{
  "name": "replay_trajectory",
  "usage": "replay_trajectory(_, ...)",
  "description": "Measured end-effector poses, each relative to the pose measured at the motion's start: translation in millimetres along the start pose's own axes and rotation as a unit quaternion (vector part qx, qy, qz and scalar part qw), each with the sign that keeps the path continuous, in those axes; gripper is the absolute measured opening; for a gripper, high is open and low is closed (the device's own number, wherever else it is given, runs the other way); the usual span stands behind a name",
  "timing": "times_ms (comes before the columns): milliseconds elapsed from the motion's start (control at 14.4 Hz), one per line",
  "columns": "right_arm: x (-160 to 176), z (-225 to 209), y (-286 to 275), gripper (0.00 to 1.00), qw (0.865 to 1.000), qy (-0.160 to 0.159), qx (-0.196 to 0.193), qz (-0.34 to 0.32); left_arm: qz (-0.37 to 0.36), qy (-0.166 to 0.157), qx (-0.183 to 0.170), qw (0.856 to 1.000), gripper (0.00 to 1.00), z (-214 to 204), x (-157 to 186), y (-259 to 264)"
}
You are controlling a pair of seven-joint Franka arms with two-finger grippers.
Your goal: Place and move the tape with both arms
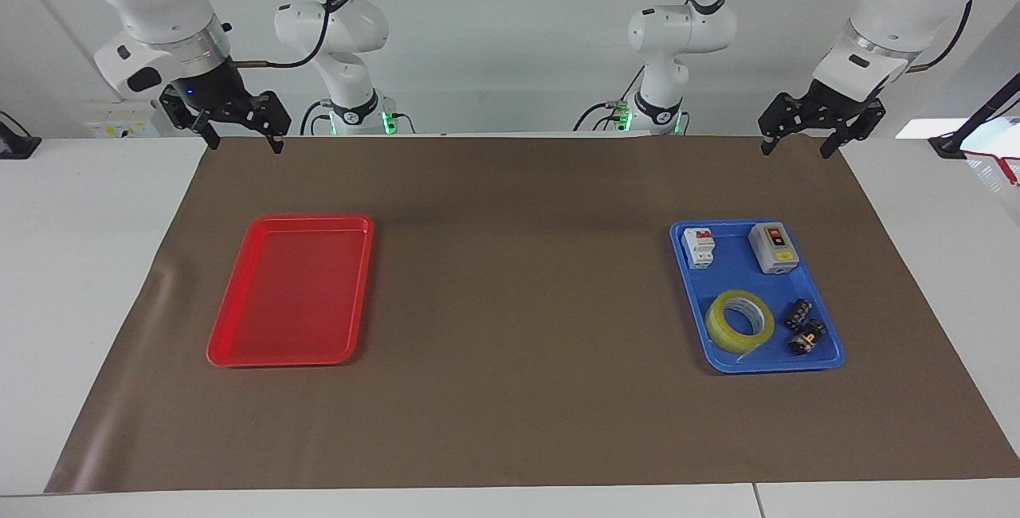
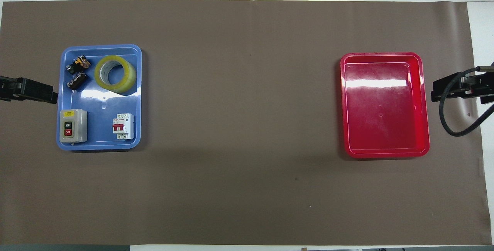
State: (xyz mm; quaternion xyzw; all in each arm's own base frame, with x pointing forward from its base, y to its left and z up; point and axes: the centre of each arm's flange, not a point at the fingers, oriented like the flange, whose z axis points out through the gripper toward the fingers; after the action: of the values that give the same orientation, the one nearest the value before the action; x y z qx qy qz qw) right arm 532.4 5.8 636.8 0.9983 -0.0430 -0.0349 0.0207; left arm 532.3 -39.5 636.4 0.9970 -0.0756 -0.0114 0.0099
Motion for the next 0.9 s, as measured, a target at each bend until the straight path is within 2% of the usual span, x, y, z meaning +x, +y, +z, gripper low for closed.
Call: replay_trajectory(901, 0.0, 0.0, 0.0, 1.0, 1.0, 0.0, 0.0, 0.0, 0.001, 0.003, 0.0, 1.0, 1.0, -0.3, 12.7, -3.1)
